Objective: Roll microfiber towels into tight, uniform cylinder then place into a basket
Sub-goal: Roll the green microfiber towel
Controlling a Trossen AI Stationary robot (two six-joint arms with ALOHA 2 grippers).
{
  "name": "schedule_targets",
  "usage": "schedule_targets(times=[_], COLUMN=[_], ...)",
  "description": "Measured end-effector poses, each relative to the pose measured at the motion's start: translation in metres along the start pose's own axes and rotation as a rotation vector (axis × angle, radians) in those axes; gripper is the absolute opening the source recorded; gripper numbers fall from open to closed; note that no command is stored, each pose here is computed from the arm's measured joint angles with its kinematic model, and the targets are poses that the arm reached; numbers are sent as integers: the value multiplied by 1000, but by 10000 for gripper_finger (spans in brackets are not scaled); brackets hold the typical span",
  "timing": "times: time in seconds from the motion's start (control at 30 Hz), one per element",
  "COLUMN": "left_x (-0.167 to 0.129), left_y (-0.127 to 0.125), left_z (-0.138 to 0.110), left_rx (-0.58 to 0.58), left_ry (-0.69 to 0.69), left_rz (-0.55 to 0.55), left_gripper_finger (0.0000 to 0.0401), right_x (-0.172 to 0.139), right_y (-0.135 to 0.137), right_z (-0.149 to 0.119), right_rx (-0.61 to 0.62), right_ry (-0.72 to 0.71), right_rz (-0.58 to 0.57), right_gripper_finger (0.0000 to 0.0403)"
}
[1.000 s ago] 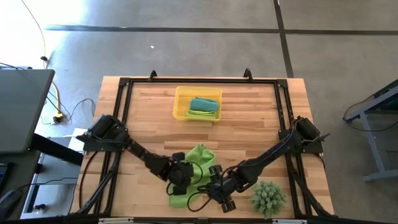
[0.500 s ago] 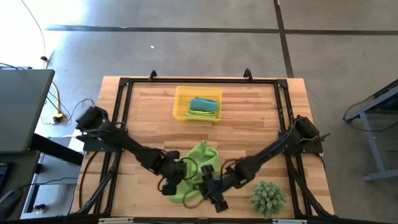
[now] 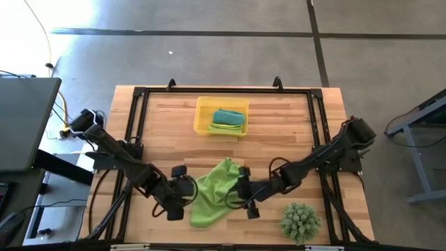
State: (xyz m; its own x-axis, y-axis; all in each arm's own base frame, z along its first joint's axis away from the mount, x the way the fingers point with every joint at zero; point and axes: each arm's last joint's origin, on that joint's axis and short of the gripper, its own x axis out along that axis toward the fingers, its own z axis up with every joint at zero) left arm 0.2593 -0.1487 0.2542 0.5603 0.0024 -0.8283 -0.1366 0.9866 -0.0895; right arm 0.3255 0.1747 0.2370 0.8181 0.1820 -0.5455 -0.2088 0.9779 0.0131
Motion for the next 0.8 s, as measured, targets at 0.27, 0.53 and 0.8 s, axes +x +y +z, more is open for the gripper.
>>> schedule_targets(times=[0.27,0.53,0.8], left_x=[0,6,5], left_y=[20,38,36], left_z=[14,22,19], left_rx=[-21,-80,-63], left_ry=[-99,-86,-56], left_rz=[132,177,168], left_gripper_finger=[147,147,147], right_x=[-2,8,28], right_y=[-49,-105,-119], right_z=[-41,-55,-68], right_rx=[21,68,18], right_ry=[123,247,268], right_rz=[-191,-83,-38], right_gripper_finger=[201,200,167])
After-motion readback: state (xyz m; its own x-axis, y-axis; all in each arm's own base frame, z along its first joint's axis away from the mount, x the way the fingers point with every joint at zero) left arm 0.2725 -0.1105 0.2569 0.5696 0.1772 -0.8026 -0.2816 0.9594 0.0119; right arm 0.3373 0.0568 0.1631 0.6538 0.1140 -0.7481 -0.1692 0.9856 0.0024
